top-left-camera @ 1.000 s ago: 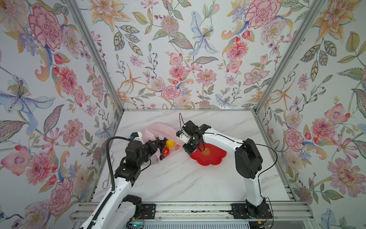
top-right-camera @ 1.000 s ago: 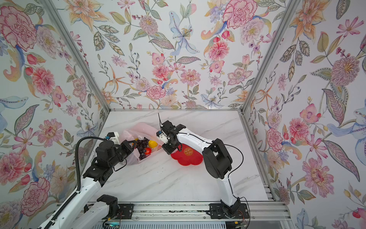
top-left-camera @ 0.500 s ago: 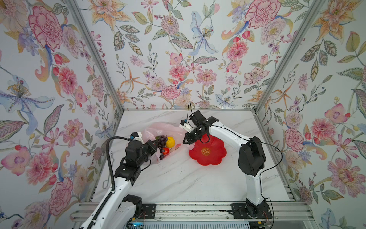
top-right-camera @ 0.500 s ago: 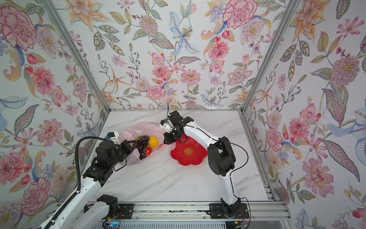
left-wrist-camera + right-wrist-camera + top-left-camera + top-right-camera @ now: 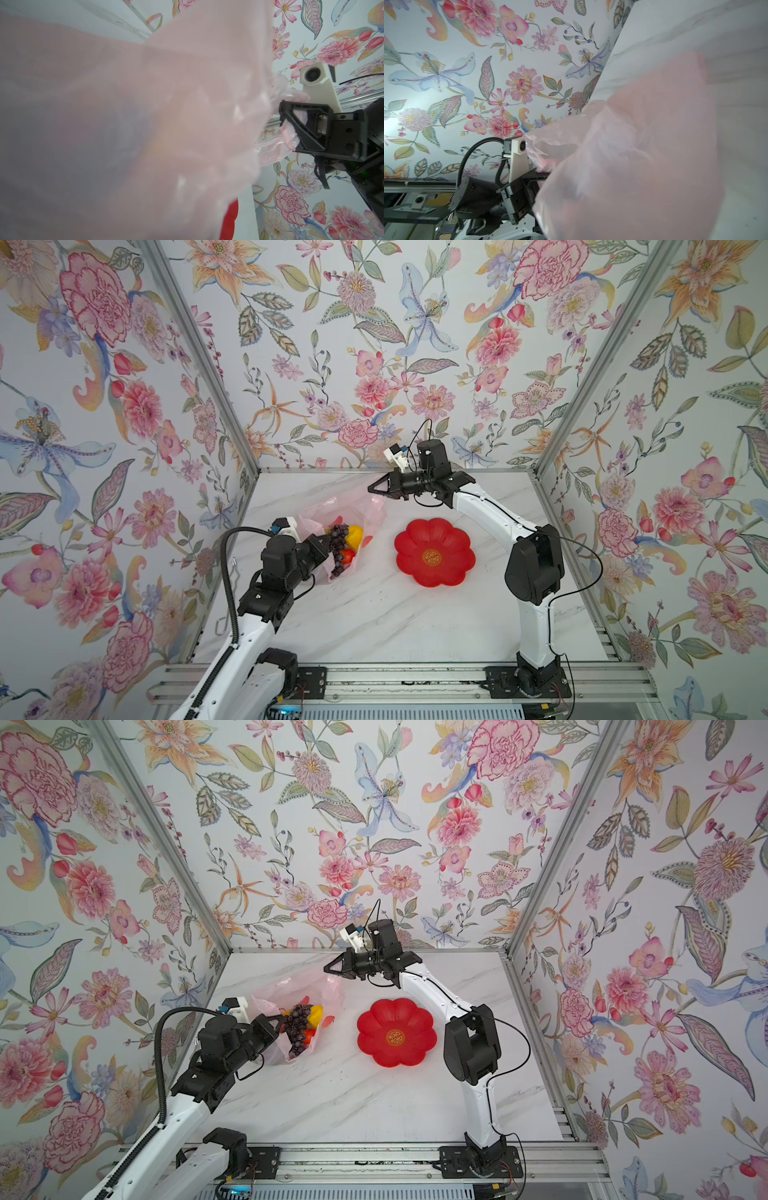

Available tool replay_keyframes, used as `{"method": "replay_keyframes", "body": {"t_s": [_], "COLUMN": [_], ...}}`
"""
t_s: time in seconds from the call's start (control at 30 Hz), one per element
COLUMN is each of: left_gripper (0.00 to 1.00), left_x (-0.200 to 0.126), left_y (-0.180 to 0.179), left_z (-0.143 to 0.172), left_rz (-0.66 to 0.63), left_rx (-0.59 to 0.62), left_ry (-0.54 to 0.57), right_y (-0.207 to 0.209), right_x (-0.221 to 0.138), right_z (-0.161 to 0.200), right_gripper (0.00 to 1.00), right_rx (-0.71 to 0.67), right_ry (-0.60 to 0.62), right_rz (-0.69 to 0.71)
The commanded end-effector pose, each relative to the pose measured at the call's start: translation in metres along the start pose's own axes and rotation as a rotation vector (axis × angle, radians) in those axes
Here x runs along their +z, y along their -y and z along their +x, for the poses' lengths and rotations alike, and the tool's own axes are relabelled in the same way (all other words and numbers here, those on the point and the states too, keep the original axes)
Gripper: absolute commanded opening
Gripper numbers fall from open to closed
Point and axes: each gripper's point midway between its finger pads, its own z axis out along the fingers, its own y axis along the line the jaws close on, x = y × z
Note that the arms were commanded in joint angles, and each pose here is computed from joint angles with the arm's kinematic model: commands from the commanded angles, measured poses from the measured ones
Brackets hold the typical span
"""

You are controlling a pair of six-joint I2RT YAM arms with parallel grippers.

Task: Place the fruits into the plastic bag
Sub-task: Shake the plastic bag at the middle-left of the table.

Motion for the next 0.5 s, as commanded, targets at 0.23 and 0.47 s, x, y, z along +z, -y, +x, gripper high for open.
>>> {"method": "replay_keyframes", "body": {"t_s": [0.23,0.47], "left_gripper": [0.00,0.00], "left_x": [-0.025,-0.045], "left_y": [0.041,0.087], "left_z": [-0.063,-0.129], "left_rz": [-0.006,0.001], "left_rx": [0.119,0.206], "left_ry": [0.102,0.216], "right_y": [-0.100,-0.119], "right_x": [-0.005,-0.015], "right_z": [-0.046,-0.079], "right_gripper": [0.00,0.00], "right_rx": [-0.129,-0.136], "right_ry": [0.069,0.141], "right_rz": [-0.192,-0.253]}}
